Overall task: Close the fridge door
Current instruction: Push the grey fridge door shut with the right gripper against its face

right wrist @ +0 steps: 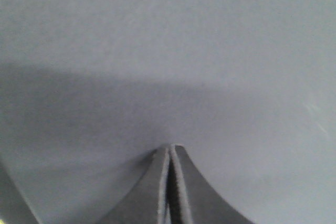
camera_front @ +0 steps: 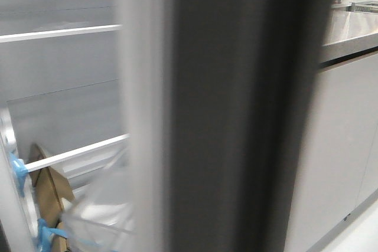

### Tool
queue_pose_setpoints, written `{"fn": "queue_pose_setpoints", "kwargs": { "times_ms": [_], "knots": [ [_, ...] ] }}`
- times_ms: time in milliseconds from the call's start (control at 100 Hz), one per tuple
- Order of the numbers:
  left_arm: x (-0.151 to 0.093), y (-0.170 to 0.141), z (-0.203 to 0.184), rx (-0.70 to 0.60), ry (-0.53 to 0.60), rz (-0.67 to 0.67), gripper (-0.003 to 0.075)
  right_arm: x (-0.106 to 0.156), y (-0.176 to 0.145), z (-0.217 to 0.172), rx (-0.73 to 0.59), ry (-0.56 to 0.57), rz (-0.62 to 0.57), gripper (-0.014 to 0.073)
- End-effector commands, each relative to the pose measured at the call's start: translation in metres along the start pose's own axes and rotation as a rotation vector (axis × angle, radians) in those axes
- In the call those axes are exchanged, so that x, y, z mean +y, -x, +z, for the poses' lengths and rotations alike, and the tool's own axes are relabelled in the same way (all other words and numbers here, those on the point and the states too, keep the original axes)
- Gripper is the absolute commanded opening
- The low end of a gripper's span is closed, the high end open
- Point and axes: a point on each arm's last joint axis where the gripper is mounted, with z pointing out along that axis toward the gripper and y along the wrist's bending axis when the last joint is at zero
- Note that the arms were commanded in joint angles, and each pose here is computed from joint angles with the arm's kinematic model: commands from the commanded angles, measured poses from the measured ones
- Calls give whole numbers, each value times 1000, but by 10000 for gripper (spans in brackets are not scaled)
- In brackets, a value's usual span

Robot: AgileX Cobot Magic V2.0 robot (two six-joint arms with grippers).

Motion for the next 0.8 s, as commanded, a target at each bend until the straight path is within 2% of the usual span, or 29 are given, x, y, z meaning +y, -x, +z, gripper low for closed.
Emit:
{"fn": "queue_pose_setpoints", "kwargs": {
  "times_ms": [0,210,490,790],
  "knots": [
    [0,-4,-2,-58,-3,-12,-20,3,24,13,-120,24,-11,-44],
    [0,-4,-2,-58,-3,-12,-20,7,37,71,-107,54,-35,-44],
    [0,-4,-2,-58,-3,-12,-20,3,52,142,-121,38,-32,-44],
    [0,-4,-2,-58,-3,-12,-20,-1,51,209,-109,30,-42,-45]
  ]
}}
